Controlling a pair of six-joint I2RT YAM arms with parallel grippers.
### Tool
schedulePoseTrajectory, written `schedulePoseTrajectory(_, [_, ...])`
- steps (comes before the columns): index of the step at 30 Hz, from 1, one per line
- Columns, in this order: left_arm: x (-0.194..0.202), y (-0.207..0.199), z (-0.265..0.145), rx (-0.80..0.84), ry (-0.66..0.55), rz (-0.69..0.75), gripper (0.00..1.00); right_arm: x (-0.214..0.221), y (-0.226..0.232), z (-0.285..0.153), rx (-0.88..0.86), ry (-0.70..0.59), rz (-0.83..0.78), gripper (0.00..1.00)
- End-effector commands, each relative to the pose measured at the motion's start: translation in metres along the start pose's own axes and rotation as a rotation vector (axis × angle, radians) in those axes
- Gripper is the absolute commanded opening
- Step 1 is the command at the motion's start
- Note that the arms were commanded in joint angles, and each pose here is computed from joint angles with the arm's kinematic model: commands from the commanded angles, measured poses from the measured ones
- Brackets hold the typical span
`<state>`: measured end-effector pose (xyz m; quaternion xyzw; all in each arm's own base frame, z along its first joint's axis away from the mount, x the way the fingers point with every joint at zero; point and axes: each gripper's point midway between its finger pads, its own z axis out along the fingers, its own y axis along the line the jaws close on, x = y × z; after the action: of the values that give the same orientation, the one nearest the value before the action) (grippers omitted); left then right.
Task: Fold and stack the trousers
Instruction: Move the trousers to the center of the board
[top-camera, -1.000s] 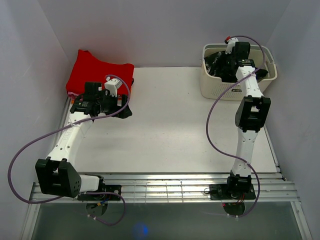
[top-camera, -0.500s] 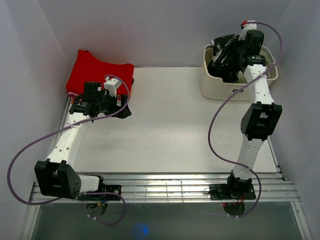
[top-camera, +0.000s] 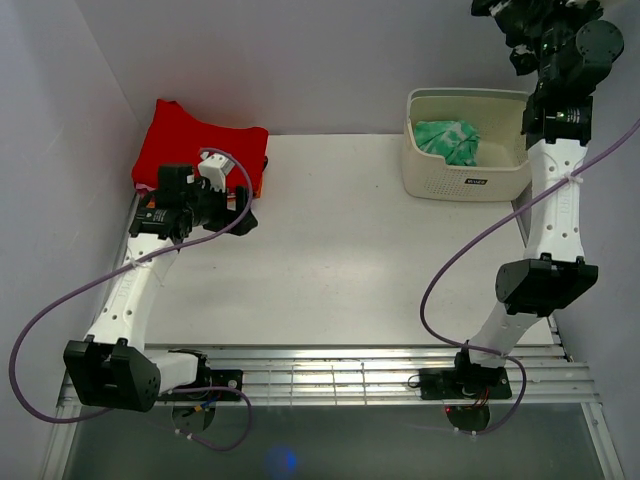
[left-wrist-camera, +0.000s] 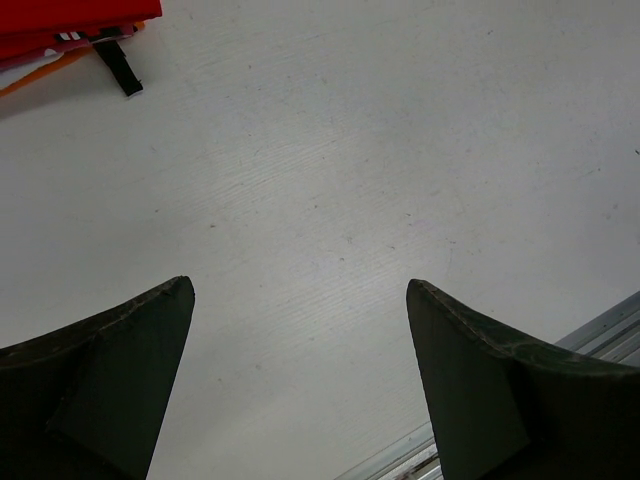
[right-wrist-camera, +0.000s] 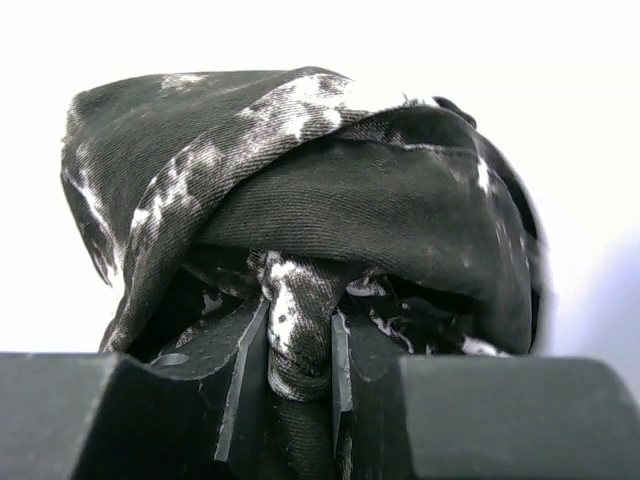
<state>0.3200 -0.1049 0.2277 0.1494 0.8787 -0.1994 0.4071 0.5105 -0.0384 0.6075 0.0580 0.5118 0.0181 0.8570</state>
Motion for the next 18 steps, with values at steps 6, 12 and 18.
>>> schedulePoseTrajectory(6, [-0.023,-0.001,-0.019,0.015,-0.094,-0.061,0.98,-0.234,0.071,-0.085,-0.279,-0.587,-0.005,0.08])
schedulePoseTrajectory(12, [-0.035,0.002,-0.027,-0.006,-0.135,-0.072,0.98,-0.262,0.108,-0.132,-0.427,-0.653,-0.044,0.08])
schedulePoseTrajectory(18, [-0.068,0.001,-0.053,-0.009,-0.223,-0.031,0.98,-0.199,0.162,-0.166,-0.628,-0.491,-0.018,0.08])
